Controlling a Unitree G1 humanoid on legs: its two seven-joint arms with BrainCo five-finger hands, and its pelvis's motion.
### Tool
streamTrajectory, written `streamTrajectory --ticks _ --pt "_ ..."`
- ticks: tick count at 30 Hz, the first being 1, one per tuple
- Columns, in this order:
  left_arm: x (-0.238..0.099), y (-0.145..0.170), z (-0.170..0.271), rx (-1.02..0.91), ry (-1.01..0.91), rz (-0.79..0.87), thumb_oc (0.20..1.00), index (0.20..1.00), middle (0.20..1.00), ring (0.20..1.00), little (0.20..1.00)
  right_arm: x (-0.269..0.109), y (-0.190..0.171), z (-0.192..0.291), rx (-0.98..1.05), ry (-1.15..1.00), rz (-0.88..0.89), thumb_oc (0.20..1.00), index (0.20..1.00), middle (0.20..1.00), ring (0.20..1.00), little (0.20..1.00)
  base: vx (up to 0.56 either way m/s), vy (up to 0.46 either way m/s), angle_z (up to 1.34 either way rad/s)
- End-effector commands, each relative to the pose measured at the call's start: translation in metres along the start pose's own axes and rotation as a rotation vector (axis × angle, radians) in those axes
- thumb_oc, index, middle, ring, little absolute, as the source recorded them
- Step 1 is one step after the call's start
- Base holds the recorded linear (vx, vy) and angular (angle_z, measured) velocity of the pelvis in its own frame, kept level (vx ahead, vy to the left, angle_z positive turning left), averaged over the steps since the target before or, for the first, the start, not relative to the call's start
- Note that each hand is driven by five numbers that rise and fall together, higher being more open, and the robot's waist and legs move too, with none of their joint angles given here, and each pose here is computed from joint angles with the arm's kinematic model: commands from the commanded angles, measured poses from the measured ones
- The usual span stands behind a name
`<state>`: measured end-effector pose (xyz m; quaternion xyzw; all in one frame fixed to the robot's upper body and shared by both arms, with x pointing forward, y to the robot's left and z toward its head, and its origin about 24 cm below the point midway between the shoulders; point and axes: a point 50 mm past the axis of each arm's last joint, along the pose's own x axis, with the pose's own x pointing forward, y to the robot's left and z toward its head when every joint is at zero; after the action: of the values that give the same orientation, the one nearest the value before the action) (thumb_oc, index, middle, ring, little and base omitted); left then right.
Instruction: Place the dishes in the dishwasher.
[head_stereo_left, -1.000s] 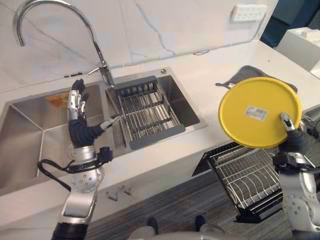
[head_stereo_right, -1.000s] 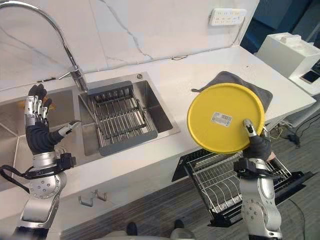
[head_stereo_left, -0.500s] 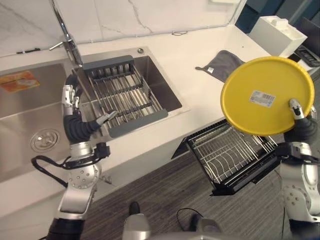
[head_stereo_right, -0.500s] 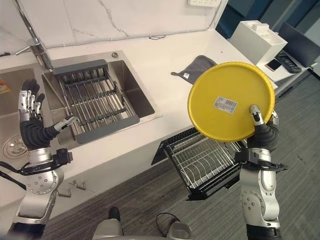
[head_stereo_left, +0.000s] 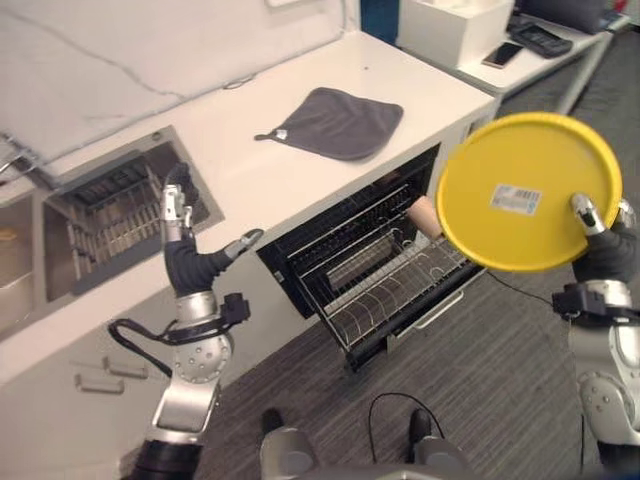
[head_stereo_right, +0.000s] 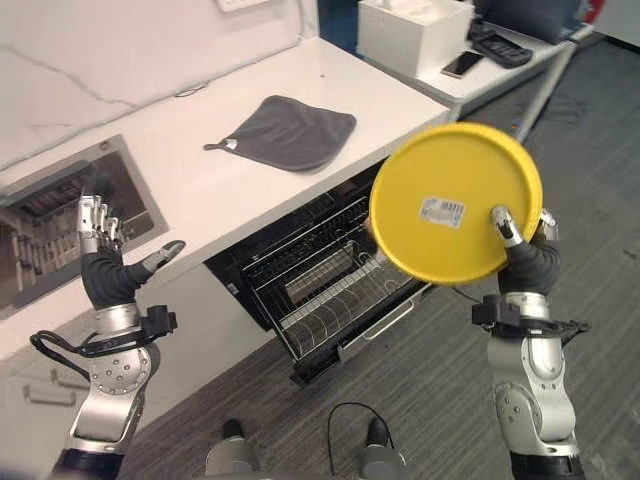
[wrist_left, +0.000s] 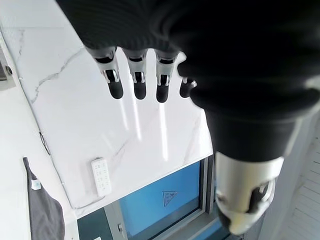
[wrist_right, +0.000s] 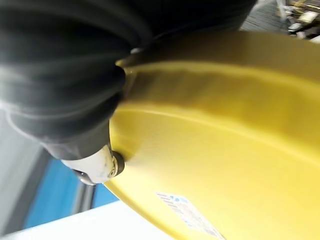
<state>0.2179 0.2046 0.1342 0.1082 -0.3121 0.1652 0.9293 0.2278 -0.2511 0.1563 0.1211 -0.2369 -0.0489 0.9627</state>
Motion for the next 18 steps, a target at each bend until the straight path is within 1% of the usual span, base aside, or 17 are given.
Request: streamTrajectory --ticks 1,3,6,7,10,13,16,18 --pt "0.025 0.014 0.033 0.046 -0.235 -0.016 1.000 1.000 1.000 1.000 1.000 0.017 0.031 0.034 0.018 -0.272 0.084 0.200 0.200 0.200 0.200 0.200 0.08 0.172 0.64" --pt "0.024 0.008 0.032 0.120 -0.246 -0.056 1.000 1.000 1.000 1.000 1.000 0.015 0.039 0.028 -0.057 -0.244 0.125 0.200 0.200 0.200 0.200 0.200 0.14 0.267 0.31" --pt "0.024 0.005 0.029 0.154 -0.232 -0.120 1.000 1.000 1.000 1.000 1.000 0.015 0.034 0.027 -0.124 -0.235 0.116 0.200 0.200 0.200 0.200 0.200 0.12 0.240 0.05" --pt "0.024 0.007 0.028 0.162 -0.235 -0.154 1.000 1.000 1.000 1.000 1.000 0.017 0.024 0.030 -0.140 -0.241 0.075 0.200 0.200 0.200 0.200 0.200 0.09 0.268 0.16" --pt "0.023 0.010 0.029 0.171 -0.257 -0.189 1.000 1.000 1.000 1.000 1.000 0.014 0.016 0.032 -0.129 -0.263 0.021 0.200 0.200 0.200 0.200 0.200 0.05 0.129 0.24" --pt "0.026 0.003 0.034 0.196 -0.334 -0.245 1.000 1.000 1.000 1.000 1.000 0.011 0.017 0.028 -0.081 -0.283 -0.005 0.200 0.200 0.200 0.200 0.200 -0.01 -0.125 0.48" --pt "0.037 -0.003 0.041 0.201 -0.380 -0.247 1.000 1.000 1.000 1.000 1.000 0.014 0.027 0.030 -0.114 -0.339 0.027 0.200 0.200 0.200 0.200 0.200 -0.05 -0.368 0.69" --pt "0.035 -0.004 0.039 0.215 -0.367 -0.271 1.000 1.000 1.000 1.000 1.000 0.016 0.027 0.033 -0.145 -0.342 0.030 0.200 0.200 0.200 0.200 0.200 0.08 -0.287 0.15"
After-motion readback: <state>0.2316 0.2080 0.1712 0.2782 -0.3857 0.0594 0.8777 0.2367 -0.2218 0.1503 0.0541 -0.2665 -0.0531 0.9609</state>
